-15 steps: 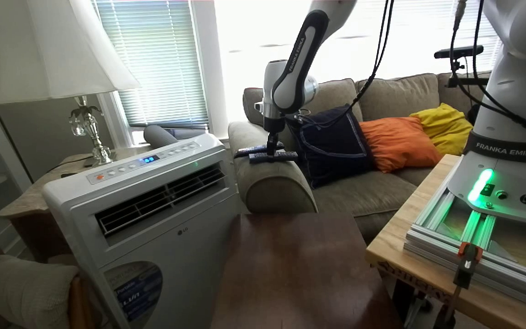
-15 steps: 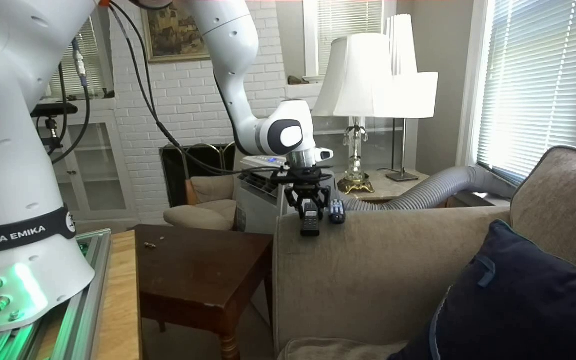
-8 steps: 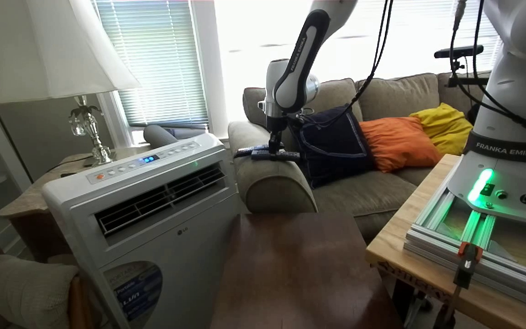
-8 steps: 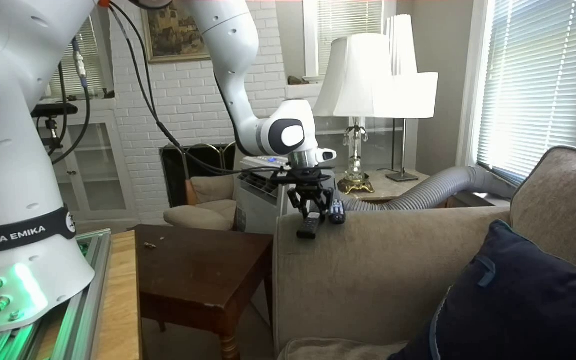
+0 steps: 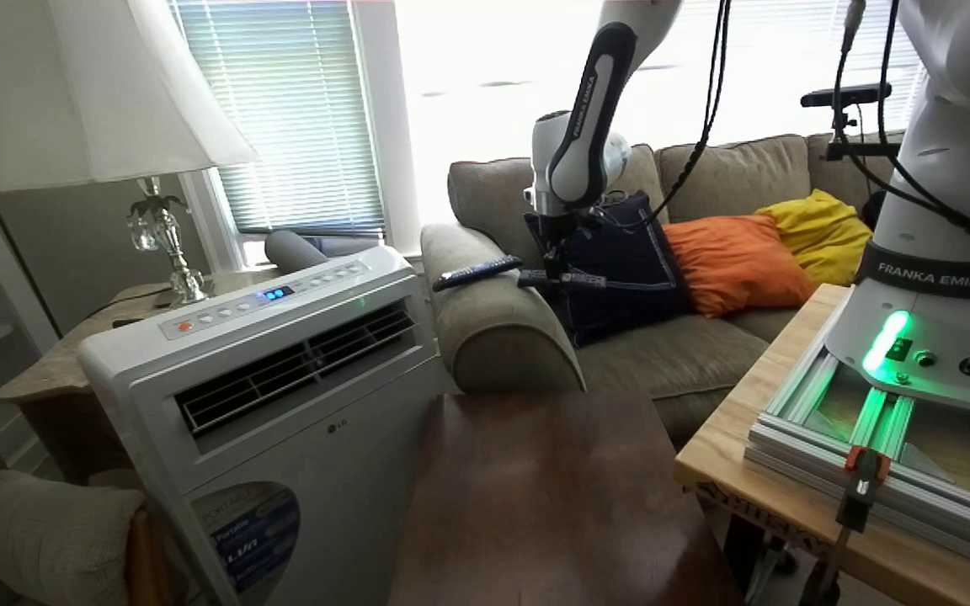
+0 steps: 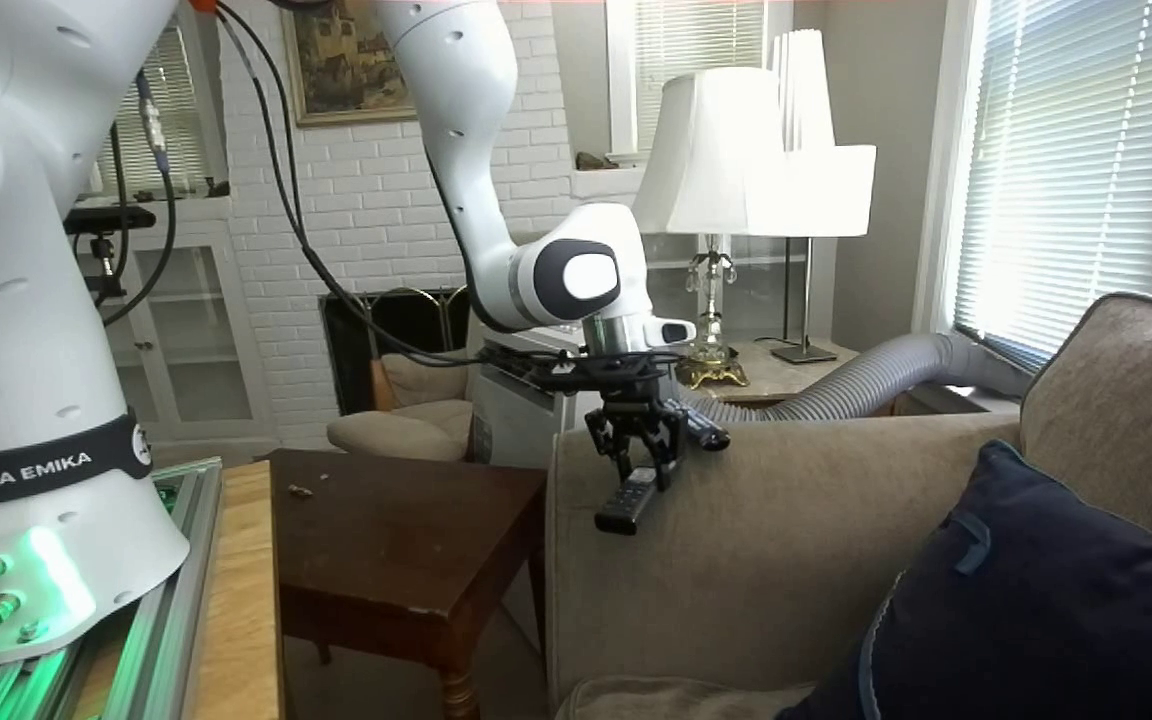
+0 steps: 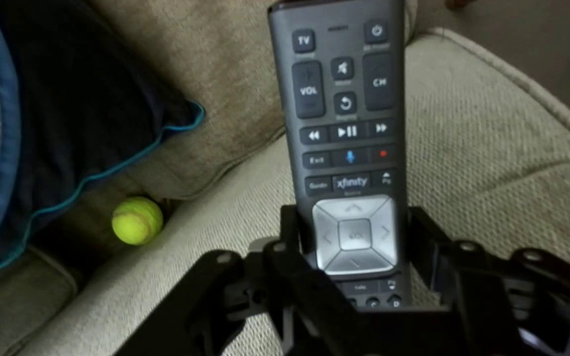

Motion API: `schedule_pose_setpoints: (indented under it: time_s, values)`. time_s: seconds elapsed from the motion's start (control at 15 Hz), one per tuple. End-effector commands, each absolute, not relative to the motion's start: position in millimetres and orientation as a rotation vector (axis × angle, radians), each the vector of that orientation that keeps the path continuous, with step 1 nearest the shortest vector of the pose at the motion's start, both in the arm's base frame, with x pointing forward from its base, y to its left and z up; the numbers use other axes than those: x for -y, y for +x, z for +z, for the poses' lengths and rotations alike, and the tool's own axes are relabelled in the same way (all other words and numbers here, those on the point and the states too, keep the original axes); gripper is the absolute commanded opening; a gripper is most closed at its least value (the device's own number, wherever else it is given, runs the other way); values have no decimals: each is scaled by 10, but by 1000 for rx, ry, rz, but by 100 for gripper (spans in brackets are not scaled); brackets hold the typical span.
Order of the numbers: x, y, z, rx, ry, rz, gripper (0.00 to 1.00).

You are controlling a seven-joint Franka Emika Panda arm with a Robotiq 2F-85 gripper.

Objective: Put the remotes on the sofa

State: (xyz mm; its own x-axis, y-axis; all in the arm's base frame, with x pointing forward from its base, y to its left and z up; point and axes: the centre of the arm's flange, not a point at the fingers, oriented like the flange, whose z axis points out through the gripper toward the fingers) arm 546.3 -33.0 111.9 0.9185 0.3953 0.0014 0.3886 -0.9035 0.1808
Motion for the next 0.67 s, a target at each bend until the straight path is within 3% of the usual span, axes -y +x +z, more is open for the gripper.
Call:
schedule_pose_setpoints:
  time_s: [0.0, 0.6]
  values:
    - [421, 5258, 1134, -529, 2833, -16, 31]
    - [822, 5376, 884, -7, 2947, -156, 31]
